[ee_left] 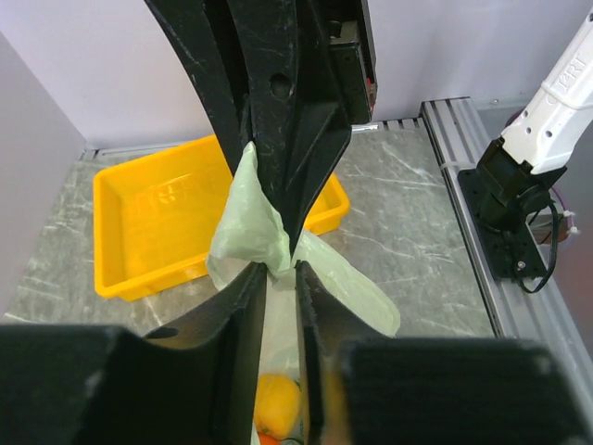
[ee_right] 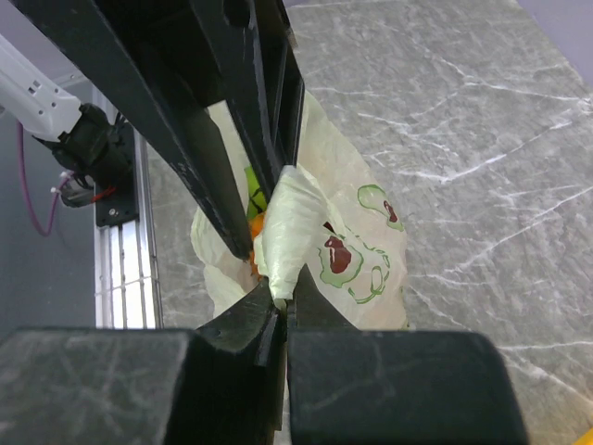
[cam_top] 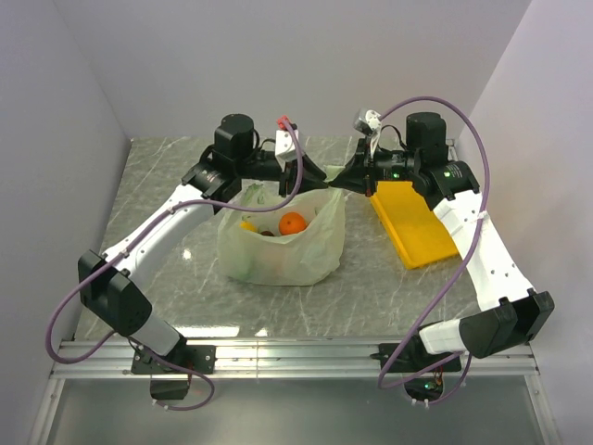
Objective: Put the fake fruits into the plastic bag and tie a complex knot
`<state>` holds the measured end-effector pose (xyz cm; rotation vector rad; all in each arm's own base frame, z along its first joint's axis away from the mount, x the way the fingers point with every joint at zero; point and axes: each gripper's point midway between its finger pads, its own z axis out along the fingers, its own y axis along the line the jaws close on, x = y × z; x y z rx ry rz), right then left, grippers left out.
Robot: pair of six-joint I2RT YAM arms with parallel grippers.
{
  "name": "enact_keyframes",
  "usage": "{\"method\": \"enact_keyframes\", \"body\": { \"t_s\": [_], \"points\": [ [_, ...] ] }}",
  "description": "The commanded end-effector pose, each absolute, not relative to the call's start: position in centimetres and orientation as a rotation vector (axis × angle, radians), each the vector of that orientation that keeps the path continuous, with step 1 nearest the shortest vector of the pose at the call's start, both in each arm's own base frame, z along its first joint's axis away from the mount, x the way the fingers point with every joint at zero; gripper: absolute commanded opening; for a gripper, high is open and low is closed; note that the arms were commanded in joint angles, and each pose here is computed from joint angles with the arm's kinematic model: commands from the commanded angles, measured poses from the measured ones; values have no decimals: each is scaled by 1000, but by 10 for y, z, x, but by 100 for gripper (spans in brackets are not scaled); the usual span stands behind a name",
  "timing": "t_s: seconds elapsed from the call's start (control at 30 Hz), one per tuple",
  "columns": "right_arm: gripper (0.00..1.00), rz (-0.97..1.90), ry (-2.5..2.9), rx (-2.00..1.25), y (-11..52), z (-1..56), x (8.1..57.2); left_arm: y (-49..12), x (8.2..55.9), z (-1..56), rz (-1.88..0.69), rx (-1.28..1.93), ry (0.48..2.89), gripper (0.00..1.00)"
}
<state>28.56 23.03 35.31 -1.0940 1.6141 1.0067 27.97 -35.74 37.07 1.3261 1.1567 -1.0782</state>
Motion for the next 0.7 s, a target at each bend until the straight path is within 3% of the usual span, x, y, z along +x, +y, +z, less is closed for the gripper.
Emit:
{"method": "enact_keyframes", "body": {
  "t_s": [0.0, 0.1, 0.23, 0.27, 0.3, 0.37, 0.4, 0.5, 0.67],
  "points": [
    [0, 982, 1526, -1125, 232, 375, 276, -366, 275, 378, -1096, 1330, 1106, 24],
    [0, 980, 1528, -1126, 232, 375, 275, -367, 280, 381, -1077, 1307, 1110, 3],
    [6, 943, 1540, -1139, 229, 368, 277, -364, 277, 388, -1072, 1294, 1094, 0],
    [12, 938, 1557, -1140, 228, 363, 277, -364, 275, 387, -1077, 1297, 1095, 0],
    [26, 914, 1567, -1136, 225, 361, 279, -362, 270, 391, -1081, 1304, 1075, 0],
    [39, 884, 1593, -1140, 221, 352, 281, -360, 264, 393, -1097, 1313, 1067, 0],
    [58, 858, 1605, -1132, 216, 349, 284, -359, 261, 396, -1105, 1317, 1061, 0],
    [70, 765, 1615, -1120, 200, 342, 291, -354, 252, 406, -1131, 1317, 1039, 0],
    [74, 740, 1499, -1170, 200, 356, 282, -351, 248, 429, -1178, 1297, 1007, 0]
  ]
}}
